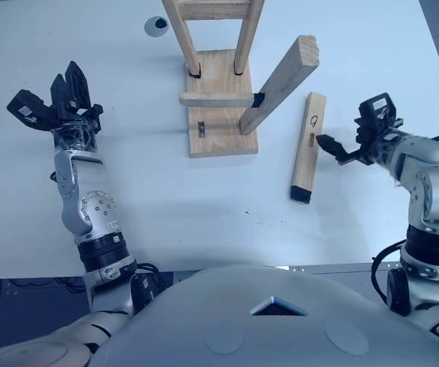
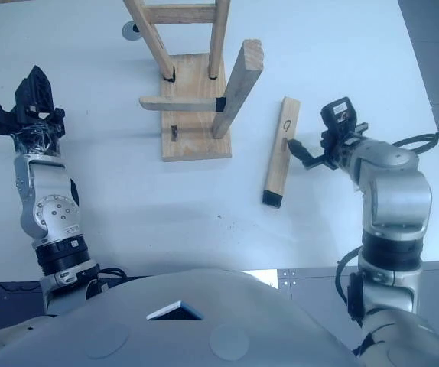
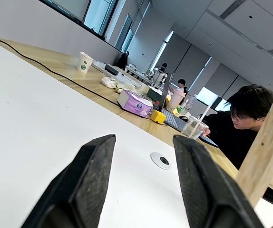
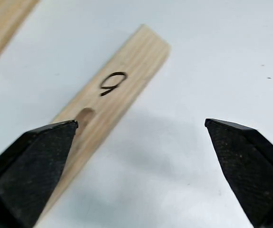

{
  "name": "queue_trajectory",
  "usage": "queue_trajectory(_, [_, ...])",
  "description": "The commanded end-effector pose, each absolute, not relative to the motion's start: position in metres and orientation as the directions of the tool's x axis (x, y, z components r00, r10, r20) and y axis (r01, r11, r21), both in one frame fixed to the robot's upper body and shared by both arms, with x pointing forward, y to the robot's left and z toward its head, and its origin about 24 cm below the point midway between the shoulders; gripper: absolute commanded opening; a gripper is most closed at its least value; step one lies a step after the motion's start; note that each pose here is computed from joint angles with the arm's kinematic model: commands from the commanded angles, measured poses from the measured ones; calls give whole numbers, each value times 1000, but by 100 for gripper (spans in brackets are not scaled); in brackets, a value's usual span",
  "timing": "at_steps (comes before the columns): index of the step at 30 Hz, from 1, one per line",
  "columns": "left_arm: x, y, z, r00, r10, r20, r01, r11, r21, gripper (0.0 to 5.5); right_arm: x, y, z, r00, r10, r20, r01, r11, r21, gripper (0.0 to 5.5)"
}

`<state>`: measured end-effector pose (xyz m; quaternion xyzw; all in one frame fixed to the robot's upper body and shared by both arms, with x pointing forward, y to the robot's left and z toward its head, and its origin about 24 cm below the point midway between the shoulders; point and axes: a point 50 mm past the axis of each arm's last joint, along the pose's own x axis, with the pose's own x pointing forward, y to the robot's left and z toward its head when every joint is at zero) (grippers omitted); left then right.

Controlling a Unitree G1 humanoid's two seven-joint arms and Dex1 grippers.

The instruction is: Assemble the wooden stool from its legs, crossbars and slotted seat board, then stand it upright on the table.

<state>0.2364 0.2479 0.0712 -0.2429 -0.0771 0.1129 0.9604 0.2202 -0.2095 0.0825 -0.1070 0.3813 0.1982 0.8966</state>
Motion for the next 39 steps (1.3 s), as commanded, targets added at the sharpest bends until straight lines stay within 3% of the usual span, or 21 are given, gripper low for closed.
queue_trajectory(1, [232,242,61,956,286,71,-213,839,-501,219,214,-202,85,561,336,-756,-485,874,29,508])
queue_trajectory(4, [231,238,58,956,285,66,-214,837,-503,219,222,-199,95,559,377,-738,-453,885,109,508])
queue_trajectory(7, [230,237,57,954,293,64,-219,826,-520,219,217,-201,84,457,410,-789,-385,891,240,508])
queue_trajectory(14, [226,234,52,955,295,43,-226,812,-538,219,204,-201,61,266,391,-881,-424,868,258,508])
queue_trajectory(19, [230,233,49,955,293,38,-226,810,-541,219,216,-207,62,306,345,-888,-449,874,185,508])
queue_trajectory(28, [241,231,48,956,290,53,-215,808,-549,219,262,-220,73,447,306,-840,-486,872,59,434])
queue_trajectory(39, [231,229,44,949,313,47,-235,796,-557,219,213,-236,67,259,301,-918,-536,835,122,434])
